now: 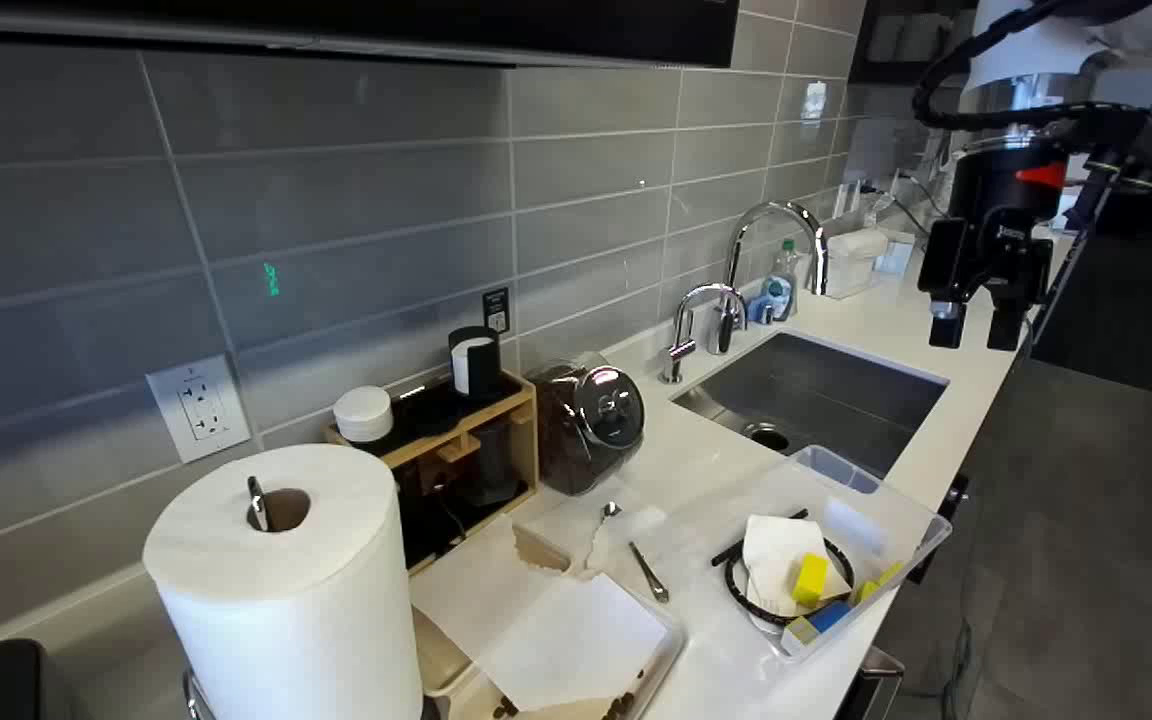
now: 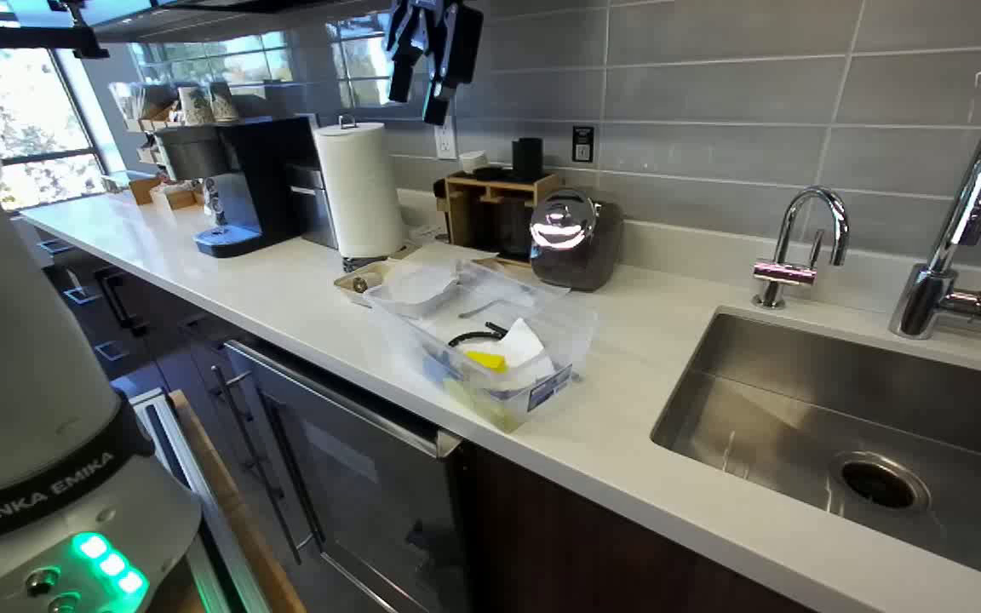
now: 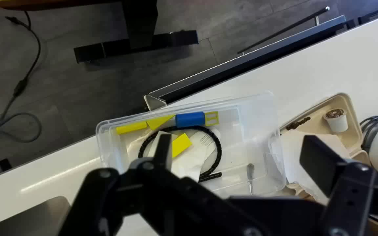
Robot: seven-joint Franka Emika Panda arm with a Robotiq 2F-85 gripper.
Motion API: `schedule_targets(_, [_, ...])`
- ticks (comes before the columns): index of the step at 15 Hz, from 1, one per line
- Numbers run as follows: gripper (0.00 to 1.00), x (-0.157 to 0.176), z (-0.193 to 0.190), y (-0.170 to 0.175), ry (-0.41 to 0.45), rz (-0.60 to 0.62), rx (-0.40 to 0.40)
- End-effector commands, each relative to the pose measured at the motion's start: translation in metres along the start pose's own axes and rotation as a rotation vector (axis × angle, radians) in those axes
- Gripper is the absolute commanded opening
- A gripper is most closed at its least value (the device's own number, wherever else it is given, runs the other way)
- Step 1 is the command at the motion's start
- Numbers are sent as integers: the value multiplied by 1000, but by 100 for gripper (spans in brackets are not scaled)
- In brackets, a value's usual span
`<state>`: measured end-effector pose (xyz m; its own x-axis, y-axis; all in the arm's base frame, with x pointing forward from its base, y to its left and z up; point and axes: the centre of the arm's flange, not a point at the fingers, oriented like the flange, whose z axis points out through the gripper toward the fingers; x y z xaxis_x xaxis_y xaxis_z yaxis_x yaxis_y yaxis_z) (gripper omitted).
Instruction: Remove the yellow object from the lunch box
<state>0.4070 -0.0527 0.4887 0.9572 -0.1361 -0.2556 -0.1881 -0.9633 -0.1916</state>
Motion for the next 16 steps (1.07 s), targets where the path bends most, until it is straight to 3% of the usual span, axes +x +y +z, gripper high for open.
schedule_targets(1, [100, 0, 0, 0, 0, 0, 0])
schedule_targets(13, [100, 0, 0, 0, 0, 0, 0])
schedule_targets(16, [100, -7, 15, -14, 120, 161, -19])
